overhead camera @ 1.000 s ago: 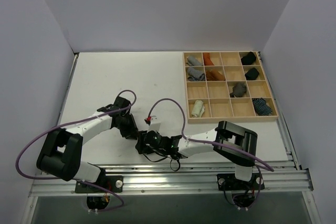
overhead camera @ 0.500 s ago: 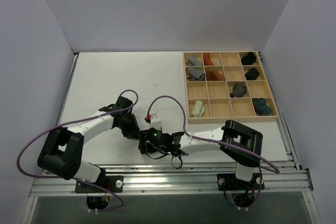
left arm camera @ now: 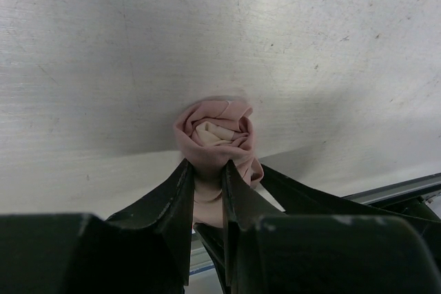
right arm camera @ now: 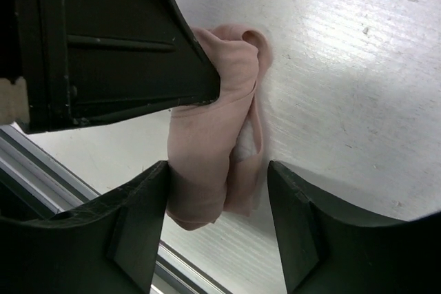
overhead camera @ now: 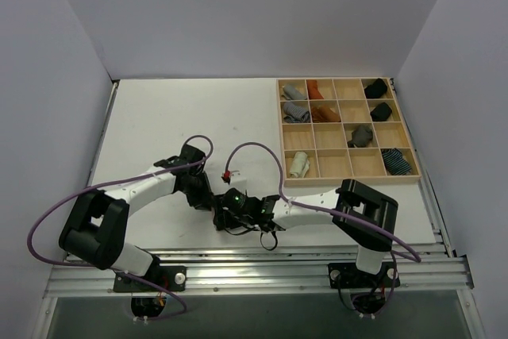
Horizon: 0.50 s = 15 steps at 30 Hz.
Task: Roll the underwear
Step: Place the rolled underwear into the container
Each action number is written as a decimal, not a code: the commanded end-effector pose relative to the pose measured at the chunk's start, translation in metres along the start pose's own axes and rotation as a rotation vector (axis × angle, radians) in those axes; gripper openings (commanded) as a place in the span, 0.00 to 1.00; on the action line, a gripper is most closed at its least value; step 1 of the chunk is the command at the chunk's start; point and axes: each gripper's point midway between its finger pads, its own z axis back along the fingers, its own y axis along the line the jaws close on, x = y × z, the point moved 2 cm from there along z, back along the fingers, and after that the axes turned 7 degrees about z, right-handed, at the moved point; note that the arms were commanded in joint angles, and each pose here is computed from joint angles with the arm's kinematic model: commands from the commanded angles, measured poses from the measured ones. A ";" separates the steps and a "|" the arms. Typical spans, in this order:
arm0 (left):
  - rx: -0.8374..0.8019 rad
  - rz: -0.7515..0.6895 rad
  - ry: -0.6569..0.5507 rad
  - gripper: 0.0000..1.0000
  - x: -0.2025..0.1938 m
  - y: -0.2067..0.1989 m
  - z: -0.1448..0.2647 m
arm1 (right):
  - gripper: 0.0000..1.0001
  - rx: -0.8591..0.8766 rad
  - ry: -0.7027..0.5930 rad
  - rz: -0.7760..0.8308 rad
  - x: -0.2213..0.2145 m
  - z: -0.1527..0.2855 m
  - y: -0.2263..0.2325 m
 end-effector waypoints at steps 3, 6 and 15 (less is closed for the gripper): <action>0.192 -0.004 -0.029 0.14 -0.002 0.037 -0.012 | 0.38 0.000 0.025 -0.054 -0.009 -0.004 -0.010; 0.172 0.002 -0.044 0.14 0.001 0.030 -0.006 | 0.21 0.008 0.027 -0.083 -0.014 0.000 -0.012; 0.110 0.047 -0.074 0.38 0.030 -0.008 0.048 | 0.00 -0.063 0.035 -0.116 -0.025 0.028 -0.037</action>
